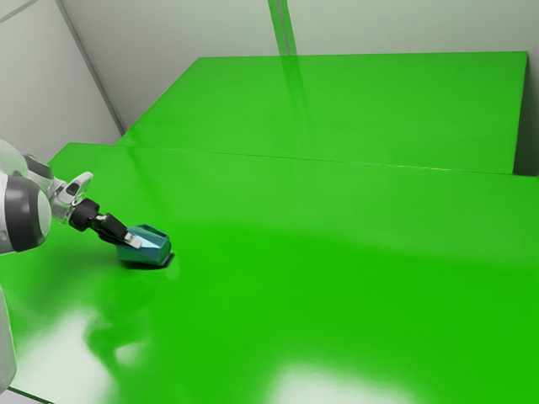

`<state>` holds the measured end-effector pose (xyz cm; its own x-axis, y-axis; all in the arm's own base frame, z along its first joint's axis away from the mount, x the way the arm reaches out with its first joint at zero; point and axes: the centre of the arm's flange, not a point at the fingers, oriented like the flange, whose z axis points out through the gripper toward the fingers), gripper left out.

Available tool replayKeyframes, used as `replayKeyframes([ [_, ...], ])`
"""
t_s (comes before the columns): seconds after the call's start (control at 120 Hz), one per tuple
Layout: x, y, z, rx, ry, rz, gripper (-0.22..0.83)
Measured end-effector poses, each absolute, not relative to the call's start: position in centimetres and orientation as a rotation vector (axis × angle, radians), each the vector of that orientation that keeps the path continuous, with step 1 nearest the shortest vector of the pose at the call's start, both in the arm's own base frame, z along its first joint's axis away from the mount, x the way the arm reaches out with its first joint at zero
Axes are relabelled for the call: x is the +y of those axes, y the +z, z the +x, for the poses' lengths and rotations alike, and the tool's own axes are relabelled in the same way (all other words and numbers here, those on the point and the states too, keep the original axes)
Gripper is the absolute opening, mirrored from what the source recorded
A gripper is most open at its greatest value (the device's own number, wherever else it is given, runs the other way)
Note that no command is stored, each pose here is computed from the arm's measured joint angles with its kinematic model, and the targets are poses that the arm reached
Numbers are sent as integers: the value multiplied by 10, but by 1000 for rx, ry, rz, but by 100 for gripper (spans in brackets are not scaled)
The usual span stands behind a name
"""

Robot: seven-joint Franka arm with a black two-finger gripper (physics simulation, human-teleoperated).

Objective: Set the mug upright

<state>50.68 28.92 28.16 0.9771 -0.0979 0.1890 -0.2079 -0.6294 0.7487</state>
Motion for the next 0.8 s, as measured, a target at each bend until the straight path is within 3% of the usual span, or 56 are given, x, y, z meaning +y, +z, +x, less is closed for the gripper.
replayKeyframes([
  [0.167,287,289,510,-229,178,2263,-13],
  [0.367,267,323,526,-312,226,2274,-16],
  [0.633,200,384,558,-534,241,2318,-17],
  [0.8,128,440,570,-795,192,2412,-17],
])
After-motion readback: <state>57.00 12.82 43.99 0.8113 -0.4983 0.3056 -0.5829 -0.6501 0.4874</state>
